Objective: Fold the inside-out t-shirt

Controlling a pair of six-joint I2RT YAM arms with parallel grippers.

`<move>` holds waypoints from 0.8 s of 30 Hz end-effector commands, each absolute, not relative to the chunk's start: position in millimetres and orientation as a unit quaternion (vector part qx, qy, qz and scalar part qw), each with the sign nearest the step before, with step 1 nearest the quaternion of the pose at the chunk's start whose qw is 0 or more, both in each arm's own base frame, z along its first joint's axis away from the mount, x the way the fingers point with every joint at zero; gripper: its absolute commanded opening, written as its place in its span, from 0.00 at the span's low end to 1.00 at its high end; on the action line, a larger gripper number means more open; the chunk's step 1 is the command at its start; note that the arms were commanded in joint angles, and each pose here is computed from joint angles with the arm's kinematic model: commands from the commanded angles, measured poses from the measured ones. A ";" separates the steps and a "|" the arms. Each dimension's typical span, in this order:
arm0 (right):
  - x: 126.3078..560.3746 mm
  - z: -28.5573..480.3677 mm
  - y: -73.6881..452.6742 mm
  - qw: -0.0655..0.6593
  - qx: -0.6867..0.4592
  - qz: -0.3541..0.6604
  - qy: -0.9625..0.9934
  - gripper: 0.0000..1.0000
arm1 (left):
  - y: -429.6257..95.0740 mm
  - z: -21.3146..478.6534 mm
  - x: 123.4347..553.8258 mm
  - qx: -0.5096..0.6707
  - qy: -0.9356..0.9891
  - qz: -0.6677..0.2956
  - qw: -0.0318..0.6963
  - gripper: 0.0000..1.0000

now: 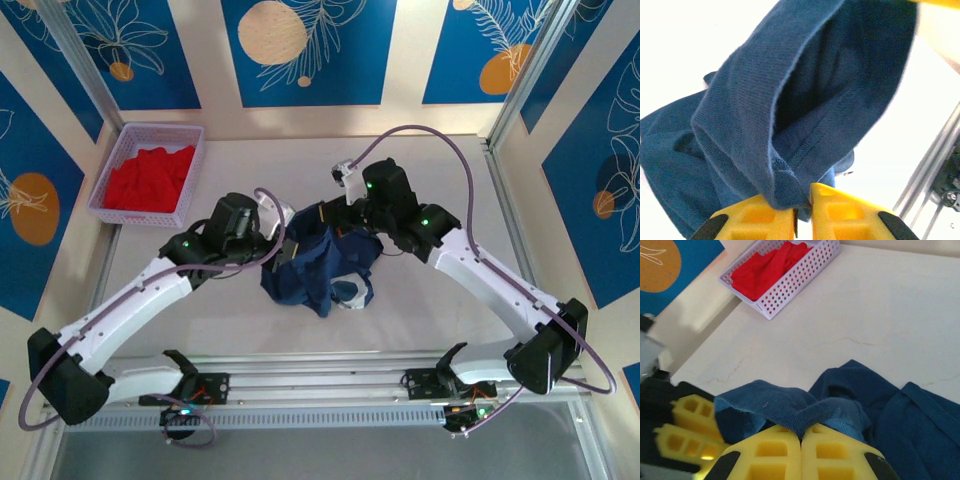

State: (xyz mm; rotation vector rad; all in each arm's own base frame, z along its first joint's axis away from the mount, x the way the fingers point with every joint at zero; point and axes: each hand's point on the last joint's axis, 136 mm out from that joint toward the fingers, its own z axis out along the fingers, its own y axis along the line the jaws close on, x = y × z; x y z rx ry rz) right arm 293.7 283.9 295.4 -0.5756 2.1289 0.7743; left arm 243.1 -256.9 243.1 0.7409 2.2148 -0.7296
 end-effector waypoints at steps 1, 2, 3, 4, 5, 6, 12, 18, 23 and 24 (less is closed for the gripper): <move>297.1 310.6 282.7 0.409 -0.235 0.294 0.832 0.00 | -260.5 253.7 230.9 0.291 0.834 -0.321 0.343 0.13; 297.1 311.5 283.1 0.408 -0.235 0.294 0.831 0.00 | -260.9 255.2 229.8 0.293 0.830 -0.324 0.347 0.14; 296.9 312.4 283.9 0.407 -0.236 0.297 0.831 0.00 | -260.8 255.9 229.0 0.295 0.826 -0.327 0.351 0.15; 296.3 314.5 285.3 0.407 -0.237 0.300 0.829 0.00 | -261.3 256.5 227.8 0.298 0.822 -0.330 0.355 0.18; 296.4 315.8 285.8 0.406 -0.237 0.303 0.829 0.00 | -262.1 257.1 226.6 0.304 0.818 -0.333 0.358 0.20; 296.1 316.5 286.7 0.405 -0.237 0.305 0.829 0.00 | -263.5 258.0 225.3 0.309 0.812 -0.338 0.362 0.23; 297.8 322.7 287.2 0.404 -0.236 0.312 0.827 0.00 | -263.2 251.0 228.8 0.322 0.808 -0.323 0.373 0.40; 300.0 325.6 287.2 0.402 -0.237 0.316 0.826 0.00 | -254.9 241.5 238.8 0.312 0.818 -0.284 0.390 0.49; 299.9 323.0 289.2 0.395 -0.237 0.321 0.827 0.00 | -244.5 238.8 250.3 0.296 0.828 -0.245 0.408 0.52; 300.3 322.5 289.4 0.395 -0.237 0.321 0.827 0.00 | -244.9 238.6 251.0 0.298 0.828 -0.243 0.408 0.53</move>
